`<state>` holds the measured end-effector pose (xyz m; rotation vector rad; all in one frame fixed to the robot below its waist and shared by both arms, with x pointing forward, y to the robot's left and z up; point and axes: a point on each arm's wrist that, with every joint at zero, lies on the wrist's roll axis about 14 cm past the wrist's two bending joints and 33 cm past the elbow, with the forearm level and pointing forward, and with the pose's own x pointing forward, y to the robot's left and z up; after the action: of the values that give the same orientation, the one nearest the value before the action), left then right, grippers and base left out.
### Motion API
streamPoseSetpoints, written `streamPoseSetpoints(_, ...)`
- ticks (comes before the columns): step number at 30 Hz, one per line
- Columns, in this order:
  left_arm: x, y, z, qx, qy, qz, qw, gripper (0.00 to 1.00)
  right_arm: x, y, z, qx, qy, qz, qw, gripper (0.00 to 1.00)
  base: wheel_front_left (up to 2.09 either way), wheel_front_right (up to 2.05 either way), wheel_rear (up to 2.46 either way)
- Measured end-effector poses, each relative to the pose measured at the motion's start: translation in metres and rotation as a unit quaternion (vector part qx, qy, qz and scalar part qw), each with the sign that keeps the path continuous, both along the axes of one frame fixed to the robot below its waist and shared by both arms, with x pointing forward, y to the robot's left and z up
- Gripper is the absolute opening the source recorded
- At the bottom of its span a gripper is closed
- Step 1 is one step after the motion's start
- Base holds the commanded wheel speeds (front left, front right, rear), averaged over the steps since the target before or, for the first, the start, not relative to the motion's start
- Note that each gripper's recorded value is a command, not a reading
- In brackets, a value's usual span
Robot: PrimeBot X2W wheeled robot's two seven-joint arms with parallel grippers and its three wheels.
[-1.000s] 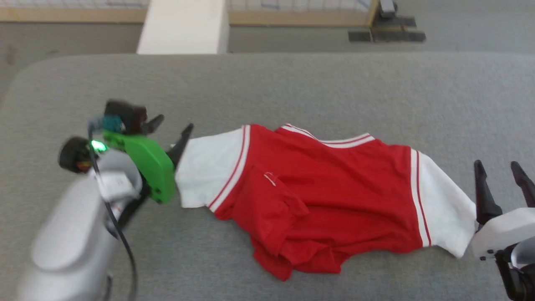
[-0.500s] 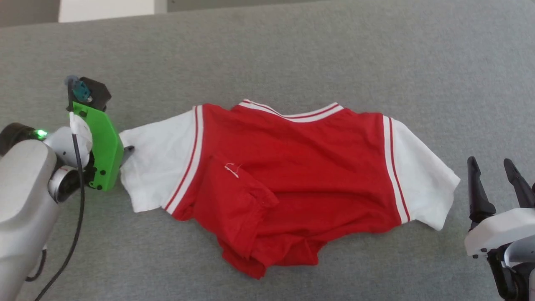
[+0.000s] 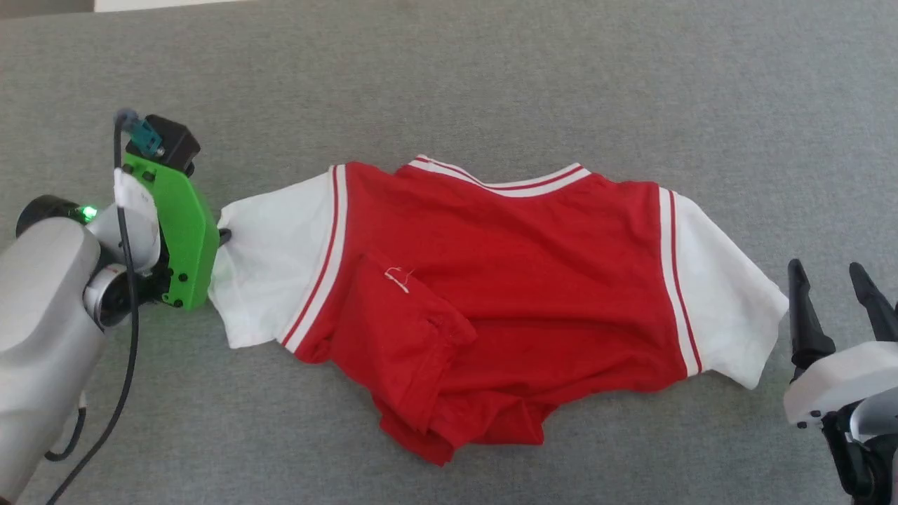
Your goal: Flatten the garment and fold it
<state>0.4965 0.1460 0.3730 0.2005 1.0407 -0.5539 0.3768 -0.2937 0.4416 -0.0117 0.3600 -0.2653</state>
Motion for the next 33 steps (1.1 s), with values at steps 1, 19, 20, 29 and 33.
streamPoseSetpoints(1, 0.001, 0.002, 0.002, -0.004, -0.012, 0.005, 1.0, 0.0, 0.001, 0.001, 0.0, -0.002, 0.005, 0.004, 1.0, 1.0, 0.0, 0.0, 0.0)
streamPoseSetpoints(19, -0.046, 0.04, 0.083, -0.057, -0.2, 0.057, 0.977, 0.0, 0.035, 0.04, -0.024, -0.003, 0.225, 0.149, 0.963, 1.0, 0.0, 0.0, 0.0)
streamPoseSetpoints(20, -0.05, 0.038, 0.089, -0.062, -0.208, 0.056, 0.975, 0.0, 0.036, 0.039, -0.027, -0.009, 0.242, 0.153, 0.958, 1.0, 0.0, 0.0, 0.0)
streamPoseSetpoints(29, -0.07, 0.032, 0.112, -0.079, -0.238, 0.053, 0.967, 0.0, 0.048, 0.037, -0.061, -0.033, 0.346, 0.162, 0.924, 1.0, 0.0, 0.0, 0.0)
streamPoseSetpoints(33, -0.071, 0.029, 0.112, -0.078, -0.24, 0.046, 0.966, 0.0, 0.05, 0.04, -0.072, -0.045, 0.368, 0.172, 0.913, 1.0, 0.0, 0.0, 0.0)
